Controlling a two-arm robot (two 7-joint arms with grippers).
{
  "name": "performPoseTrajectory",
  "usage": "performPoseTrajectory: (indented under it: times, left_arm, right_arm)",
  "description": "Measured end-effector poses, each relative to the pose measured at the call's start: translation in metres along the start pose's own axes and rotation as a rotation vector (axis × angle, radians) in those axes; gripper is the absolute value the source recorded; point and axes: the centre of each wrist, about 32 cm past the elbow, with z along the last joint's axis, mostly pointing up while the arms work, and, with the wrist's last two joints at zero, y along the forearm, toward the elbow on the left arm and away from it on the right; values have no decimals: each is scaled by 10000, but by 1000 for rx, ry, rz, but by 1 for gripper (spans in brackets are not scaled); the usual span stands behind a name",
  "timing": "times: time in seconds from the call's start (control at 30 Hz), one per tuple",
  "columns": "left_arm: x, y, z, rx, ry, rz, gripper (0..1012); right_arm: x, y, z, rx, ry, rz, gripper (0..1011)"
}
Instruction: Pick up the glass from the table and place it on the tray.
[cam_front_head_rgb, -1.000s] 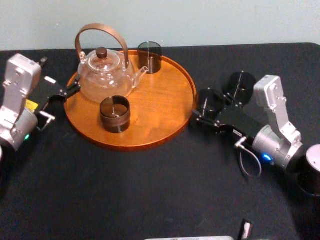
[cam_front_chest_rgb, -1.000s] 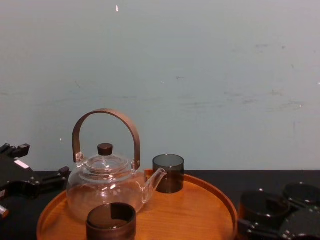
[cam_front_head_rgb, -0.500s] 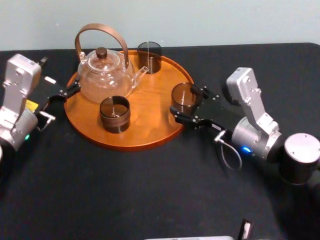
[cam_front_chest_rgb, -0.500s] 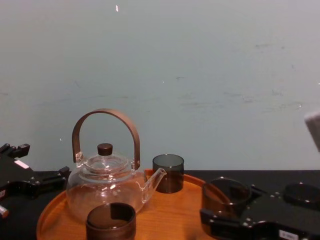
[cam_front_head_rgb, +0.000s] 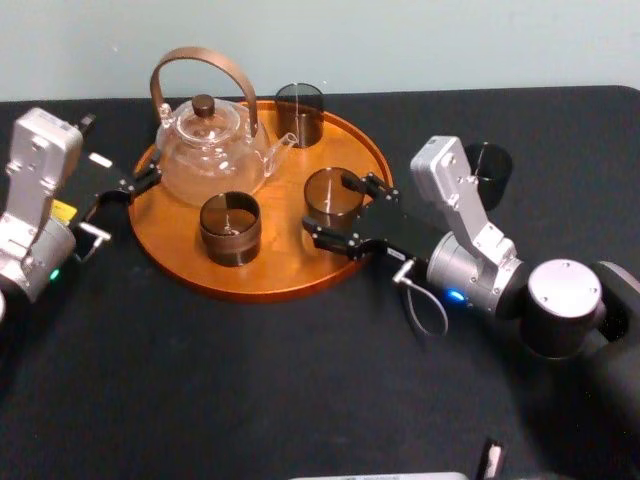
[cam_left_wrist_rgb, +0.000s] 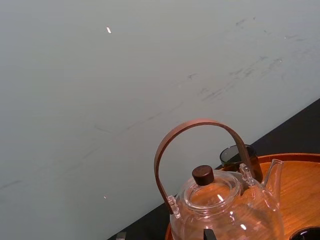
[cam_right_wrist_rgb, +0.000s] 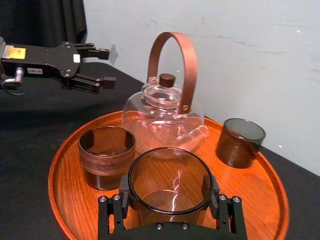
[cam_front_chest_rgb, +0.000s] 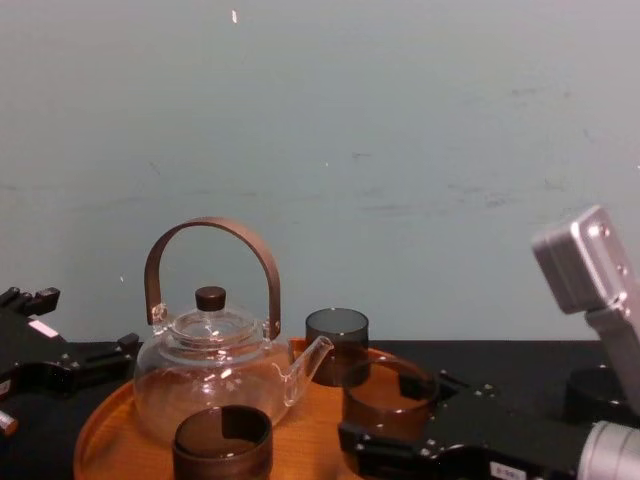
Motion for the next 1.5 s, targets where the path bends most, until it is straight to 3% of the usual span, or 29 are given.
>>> performPoseTrajectory:
  times: [0.33,0.93,1.5]
  left_arm:
    - [0,0,0,0,0,0,1001]
    - [0,0,0,0,0,0,1001]
    - [0,0,0,0,0,0,1001]
  right_arm:
    - [-40,140,-77,3,-5,29,906]
    - [1,246,-253,-7,5,24,906]
    - [-2,259,-266,-7,6,26,918]
